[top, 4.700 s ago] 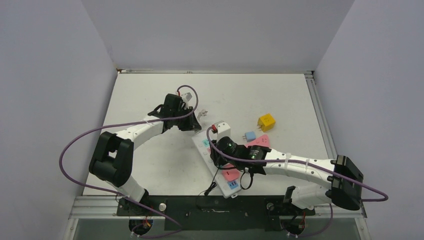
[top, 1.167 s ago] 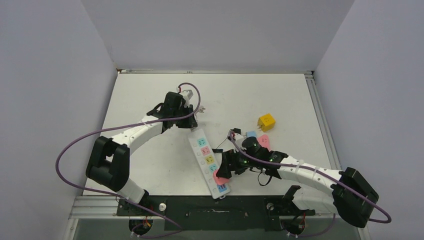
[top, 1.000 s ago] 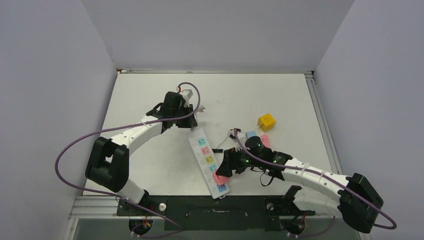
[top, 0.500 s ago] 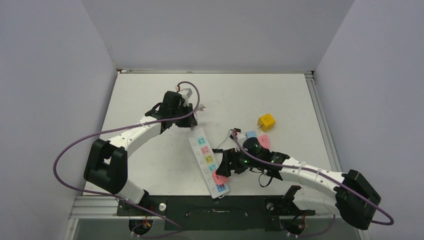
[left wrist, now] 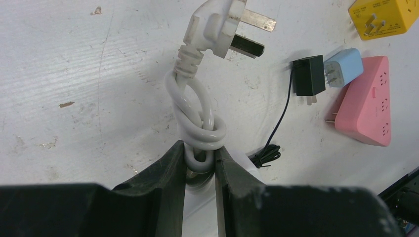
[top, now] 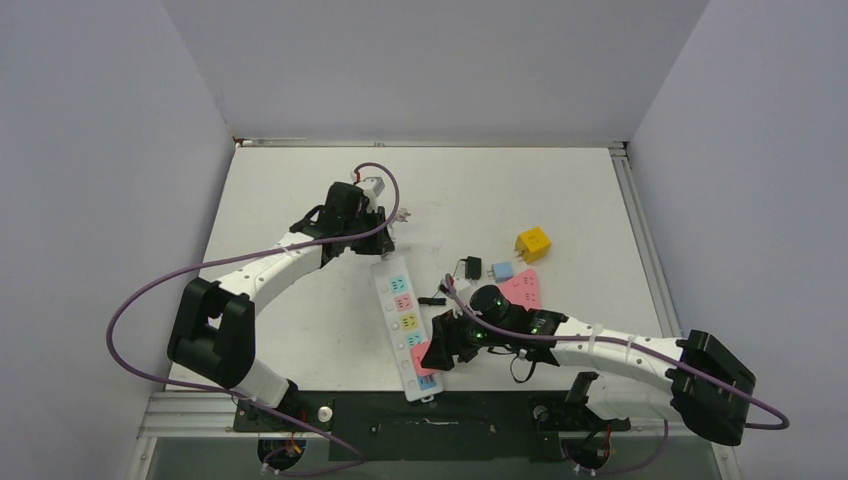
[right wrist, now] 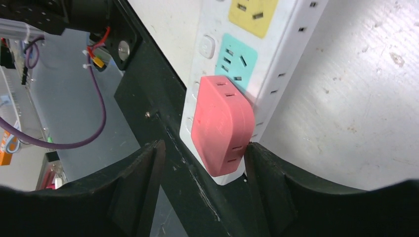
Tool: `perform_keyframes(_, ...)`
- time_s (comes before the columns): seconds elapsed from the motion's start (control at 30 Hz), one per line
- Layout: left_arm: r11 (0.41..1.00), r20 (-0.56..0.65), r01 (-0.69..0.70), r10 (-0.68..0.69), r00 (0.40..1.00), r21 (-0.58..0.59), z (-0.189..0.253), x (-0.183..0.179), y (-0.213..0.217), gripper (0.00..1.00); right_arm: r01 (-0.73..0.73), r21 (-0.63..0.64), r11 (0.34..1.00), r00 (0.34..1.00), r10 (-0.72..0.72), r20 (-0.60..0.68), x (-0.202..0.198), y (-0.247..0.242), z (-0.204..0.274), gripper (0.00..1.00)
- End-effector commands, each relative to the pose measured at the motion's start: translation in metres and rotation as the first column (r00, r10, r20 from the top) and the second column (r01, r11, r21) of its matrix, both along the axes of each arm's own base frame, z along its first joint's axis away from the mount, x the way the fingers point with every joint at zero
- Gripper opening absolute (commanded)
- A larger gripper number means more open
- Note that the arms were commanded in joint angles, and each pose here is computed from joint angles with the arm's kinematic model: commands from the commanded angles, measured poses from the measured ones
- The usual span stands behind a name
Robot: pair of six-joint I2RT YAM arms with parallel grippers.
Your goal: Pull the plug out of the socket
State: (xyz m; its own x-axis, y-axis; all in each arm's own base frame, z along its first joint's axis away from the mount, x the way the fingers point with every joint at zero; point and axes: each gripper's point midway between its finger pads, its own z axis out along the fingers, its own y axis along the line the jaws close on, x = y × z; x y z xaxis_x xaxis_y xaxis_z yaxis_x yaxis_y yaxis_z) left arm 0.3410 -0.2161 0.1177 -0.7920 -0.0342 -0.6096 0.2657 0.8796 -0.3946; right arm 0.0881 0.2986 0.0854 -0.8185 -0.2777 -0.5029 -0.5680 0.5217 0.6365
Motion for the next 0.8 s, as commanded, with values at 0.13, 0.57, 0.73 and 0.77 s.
perform_keyframes(0.13,0.999,0.109,-0.002,0.006,0.994,-0.044,0.036,0.016,-0.004,0.00,0.003,0.178,0.984,0.997,-0.016,0.073,0.010,0.026,0.058,0.57)
perform_keyframes(0.57,1.000,0.093,-0.019,0.021,0.995,-0.018,0.032,0.017,0.000,0.00,0.049,0.059,0.997,0.986,-0.058,0.155,0.000,0.048,0.053,0.49)
perform_keyframes(0.73,1.000,0.092,-0.018,0.020,0.996,-0.020,0.032,0.017,0.000,0.00,0.225,-0.234,0.946,0.942,-0.150,0.301,0.013,0.032,0.021,0.49)
perform_keyframes(0.77,1.000,0.091,-0.018,0.020,0.996,-0.020,0.032,0.017,0.000,0.00,0.245,-0.264,0.933,0.932,-0.152,0.329,0.013,0.032,0.020,0.49)
